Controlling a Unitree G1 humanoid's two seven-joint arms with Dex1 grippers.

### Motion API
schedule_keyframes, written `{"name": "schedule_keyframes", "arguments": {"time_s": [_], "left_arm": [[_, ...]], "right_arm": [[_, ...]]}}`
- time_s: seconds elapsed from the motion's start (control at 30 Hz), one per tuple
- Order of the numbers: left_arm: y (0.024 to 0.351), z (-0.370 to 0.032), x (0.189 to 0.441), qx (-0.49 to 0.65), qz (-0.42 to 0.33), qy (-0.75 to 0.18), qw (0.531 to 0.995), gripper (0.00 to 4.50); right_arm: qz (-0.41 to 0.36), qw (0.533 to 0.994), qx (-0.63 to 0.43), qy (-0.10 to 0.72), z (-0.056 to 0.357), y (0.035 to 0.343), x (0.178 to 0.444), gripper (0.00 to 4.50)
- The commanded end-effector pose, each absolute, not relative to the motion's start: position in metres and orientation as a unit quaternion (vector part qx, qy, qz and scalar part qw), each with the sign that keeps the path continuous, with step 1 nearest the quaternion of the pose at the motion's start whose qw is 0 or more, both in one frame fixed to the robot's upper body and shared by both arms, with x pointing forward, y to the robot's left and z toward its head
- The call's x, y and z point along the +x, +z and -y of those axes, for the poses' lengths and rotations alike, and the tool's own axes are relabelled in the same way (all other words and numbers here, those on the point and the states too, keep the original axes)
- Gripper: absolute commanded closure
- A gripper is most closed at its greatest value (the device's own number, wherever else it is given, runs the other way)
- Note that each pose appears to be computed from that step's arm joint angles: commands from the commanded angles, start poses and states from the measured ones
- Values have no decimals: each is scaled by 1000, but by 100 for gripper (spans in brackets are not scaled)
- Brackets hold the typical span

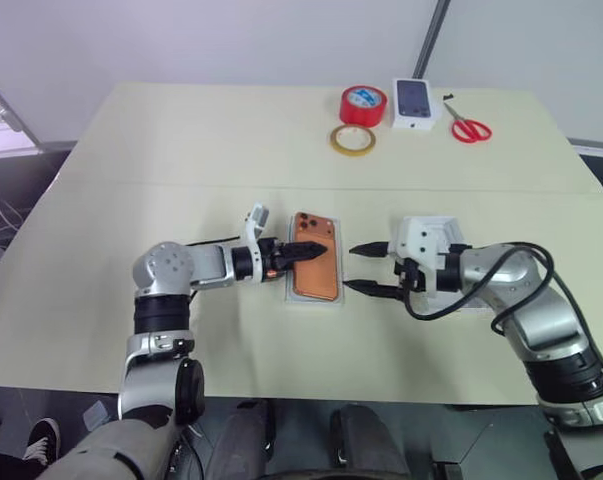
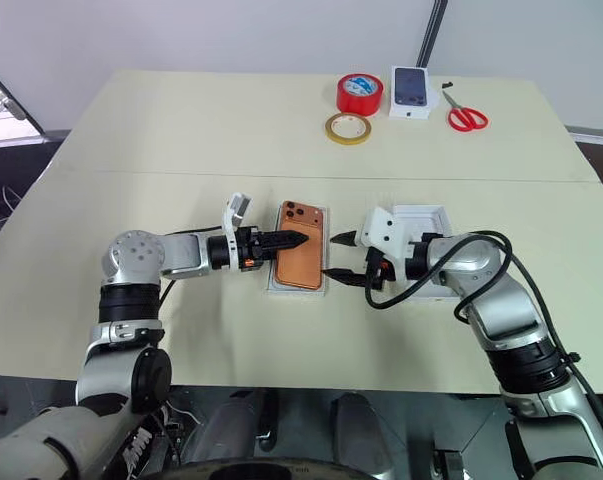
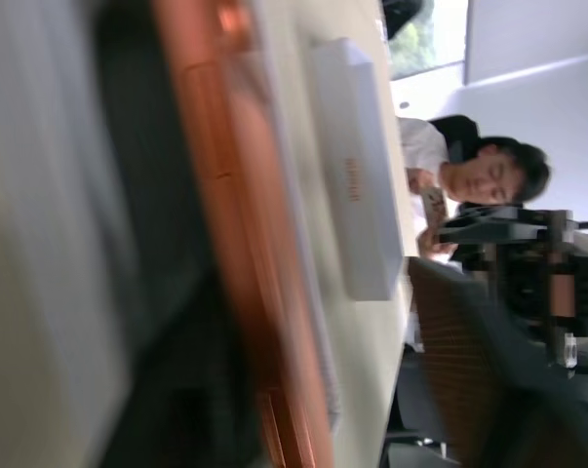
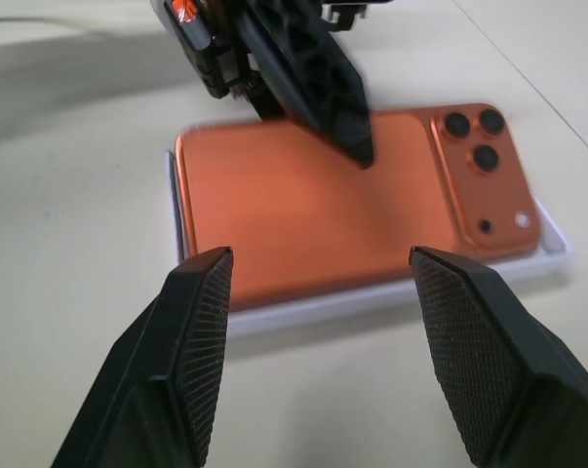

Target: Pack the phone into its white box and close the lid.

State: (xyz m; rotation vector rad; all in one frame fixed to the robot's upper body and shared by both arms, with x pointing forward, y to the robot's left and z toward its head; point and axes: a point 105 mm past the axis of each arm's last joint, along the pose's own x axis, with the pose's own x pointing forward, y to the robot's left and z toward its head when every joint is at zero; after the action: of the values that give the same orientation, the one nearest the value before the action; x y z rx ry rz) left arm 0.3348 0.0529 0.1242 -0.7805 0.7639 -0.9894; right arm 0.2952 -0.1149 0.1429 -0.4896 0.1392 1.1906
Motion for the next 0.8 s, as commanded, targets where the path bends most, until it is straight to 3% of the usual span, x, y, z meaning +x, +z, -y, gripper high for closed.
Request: {"name": "schedule_keyframes", "arguments": {"time_s": [0.03, 0.33, 0.73, 0.8], "left_arm": [[142, -55, 334, -346, -330, -468, 743, 34], [164, -71, 326, -283, -311, -472, 775, 34], [159, -102, 329, -258, -283, -413, 826, 34], [153, -115, 338, -225, -268, -373, 859, 85]], "right_arm": [[-39, 796, -240, 555, 110, 152, 294, 146], [-36, 799, -247, 547, 109, 147, 303, 146], [-29, 813, -248, 527, 110, 148, 316, 146], [-28, 824, -254, 506, 115, 149, 325, 172]]}}
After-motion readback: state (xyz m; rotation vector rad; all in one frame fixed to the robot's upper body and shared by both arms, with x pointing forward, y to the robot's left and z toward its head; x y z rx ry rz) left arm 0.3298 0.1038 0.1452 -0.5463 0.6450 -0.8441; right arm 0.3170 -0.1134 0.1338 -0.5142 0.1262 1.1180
